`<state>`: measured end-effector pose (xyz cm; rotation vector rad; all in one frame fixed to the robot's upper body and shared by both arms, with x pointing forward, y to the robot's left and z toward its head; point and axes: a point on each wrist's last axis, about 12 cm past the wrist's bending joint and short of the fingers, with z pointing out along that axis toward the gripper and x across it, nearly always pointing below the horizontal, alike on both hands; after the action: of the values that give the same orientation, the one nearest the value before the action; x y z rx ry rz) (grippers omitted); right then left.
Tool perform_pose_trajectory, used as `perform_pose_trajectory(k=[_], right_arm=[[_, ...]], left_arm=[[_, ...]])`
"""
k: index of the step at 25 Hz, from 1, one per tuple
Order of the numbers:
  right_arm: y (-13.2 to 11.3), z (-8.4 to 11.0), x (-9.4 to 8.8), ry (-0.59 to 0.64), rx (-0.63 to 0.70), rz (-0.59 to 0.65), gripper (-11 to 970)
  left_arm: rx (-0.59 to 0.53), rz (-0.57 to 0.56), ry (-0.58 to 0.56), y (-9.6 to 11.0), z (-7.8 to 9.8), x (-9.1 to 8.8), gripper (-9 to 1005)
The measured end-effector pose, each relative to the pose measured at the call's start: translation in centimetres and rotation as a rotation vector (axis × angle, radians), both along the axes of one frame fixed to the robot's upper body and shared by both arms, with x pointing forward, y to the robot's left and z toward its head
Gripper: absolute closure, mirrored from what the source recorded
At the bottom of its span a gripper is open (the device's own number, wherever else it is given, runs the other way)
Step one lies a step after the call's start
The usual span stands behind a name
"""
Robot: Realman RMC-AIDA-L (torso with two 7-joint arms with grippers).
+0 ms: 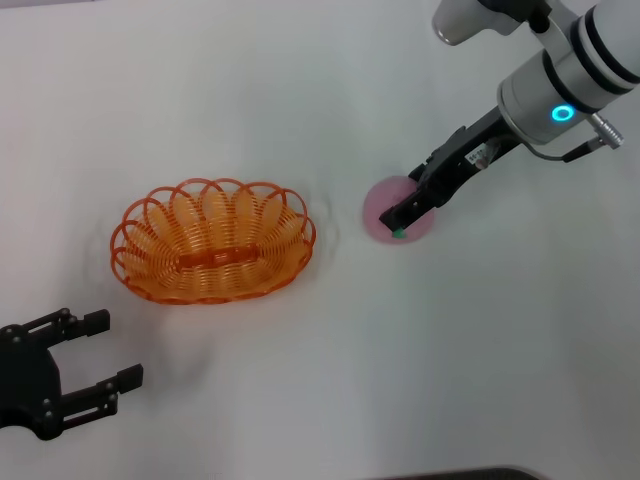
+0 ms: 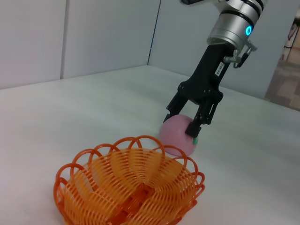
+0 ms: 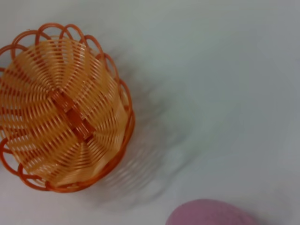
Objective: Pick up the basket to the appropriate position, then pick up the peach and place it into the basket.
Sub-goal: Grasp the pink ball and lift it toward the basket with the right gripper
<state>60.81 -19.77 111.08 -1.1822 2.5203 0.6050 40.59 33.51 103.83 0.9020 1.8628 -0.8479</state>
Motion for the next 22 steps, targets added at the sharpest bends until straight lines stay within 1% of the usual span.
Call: perform_pose_trajectory(k=[6, 14, 17, 19, 22], right_arm=[[0.0, 0.1, 0.0, 0.007, 0.008, -0.009, 62], [-0.3, 0.3, -0.1, 0.024, 0.021, -0.023, 402], [-0.9, 0.8, 0.0, 0.019, 0.059, -0.052, 522], [-1.3, 1.4, 0.1, 0.013, 0.092, -0.067, 648], [-2.0, 2.7, 0.1, 0.001, 0.179, -0.077, 648]], left_arm=[[0.000, 0.001, 0.001, 0.0, 0.0, 0.0, 241], [-0.002, 0.005, 0.009, 0.0, 0.0, 0.0, 241], [-0.001, 0.005, 0.010, 0.0, 0.0, 0.0, 241], [-0.002, 0.004, 0.012, 0.0, 0.0, -0.1, 241], [-0.004, 0.002, 0.013, 0.0, 0.0, -0.1, 242]])
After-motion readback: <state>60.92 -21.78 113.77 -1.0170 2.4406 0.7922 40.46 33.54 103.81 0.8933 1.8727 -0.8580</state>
